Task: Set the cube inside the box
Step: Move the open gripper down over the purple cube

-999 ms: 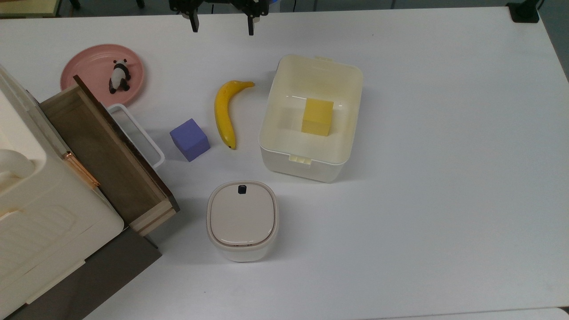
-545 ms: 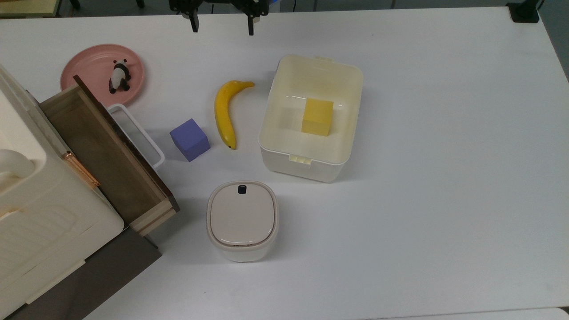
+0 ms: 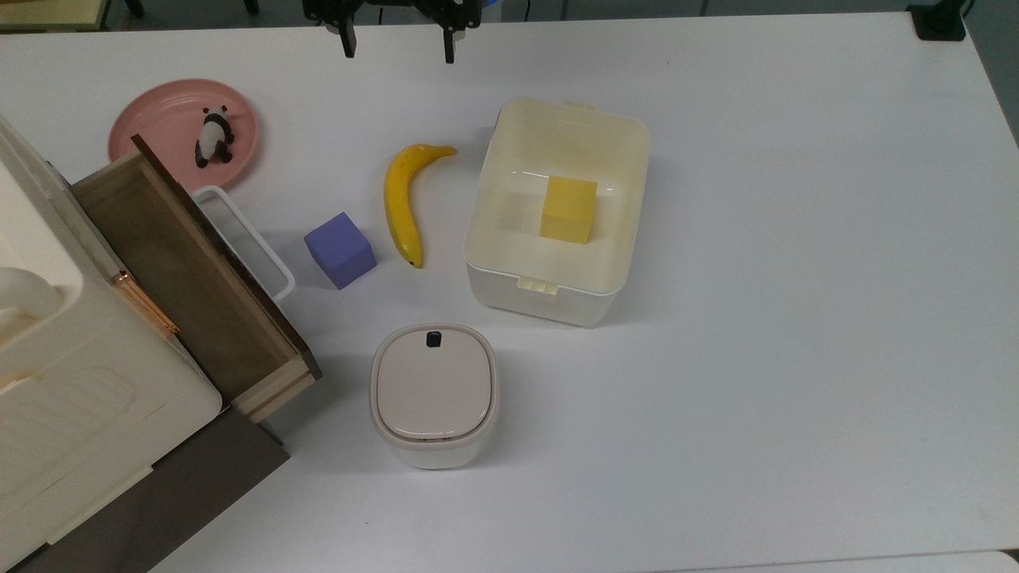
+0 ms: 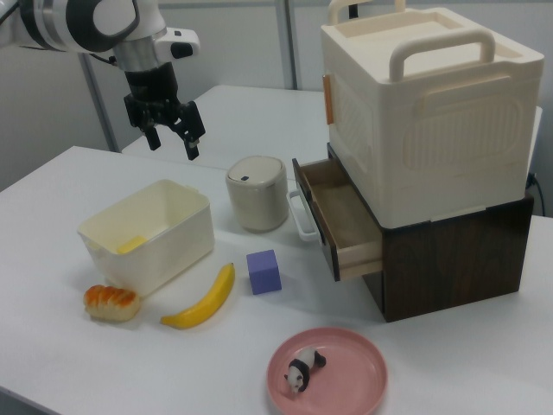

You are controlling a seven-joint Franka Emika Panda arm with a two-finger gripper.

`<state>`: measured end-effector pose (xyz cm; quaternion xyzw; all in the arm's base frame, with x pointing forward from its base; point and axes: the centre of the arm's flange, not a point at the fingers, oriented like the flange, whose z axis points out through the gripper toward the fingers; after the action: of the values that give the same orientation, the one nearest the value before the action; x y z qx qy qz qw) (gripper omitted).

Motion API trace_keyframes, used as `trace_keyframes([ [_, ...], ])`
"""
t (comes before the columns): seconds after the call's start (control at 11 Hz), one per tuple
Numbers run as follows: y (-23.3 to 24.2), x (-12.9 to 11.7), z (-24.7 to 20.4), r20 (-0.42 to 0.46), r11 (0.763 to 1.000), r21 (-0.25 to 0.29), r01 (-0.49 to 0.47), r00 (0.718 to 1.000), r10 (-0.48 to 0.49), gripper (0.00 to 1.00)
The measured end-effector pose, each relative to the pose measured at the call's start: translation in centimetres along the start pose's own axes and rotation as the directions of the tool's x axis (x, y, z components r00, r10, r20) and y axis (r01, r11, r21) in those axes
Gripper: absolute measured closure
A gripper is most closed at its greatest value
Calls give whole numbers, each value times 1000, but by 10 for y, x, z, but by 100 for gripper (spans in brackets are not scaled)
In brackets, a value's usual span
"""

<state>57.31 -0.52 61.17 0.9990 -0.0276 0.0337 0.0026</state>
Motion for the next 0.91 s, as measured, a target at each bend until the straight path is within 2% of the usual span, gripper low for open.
trace_keyframes([
  [0.27, 13, -9, 1, 8, 999, -1, -39, 999, 39, 0],
  [0.55, 38, -16, 5, 3, 979, -2, -202, 979, 202, 0],
  [0.73, 52, -7, 16, -65, 929, 21, -369, 927, 369, 0],
  [0.91, 63, 2, 37, -91, 861, 40, -507, 856, 508, 0],
])
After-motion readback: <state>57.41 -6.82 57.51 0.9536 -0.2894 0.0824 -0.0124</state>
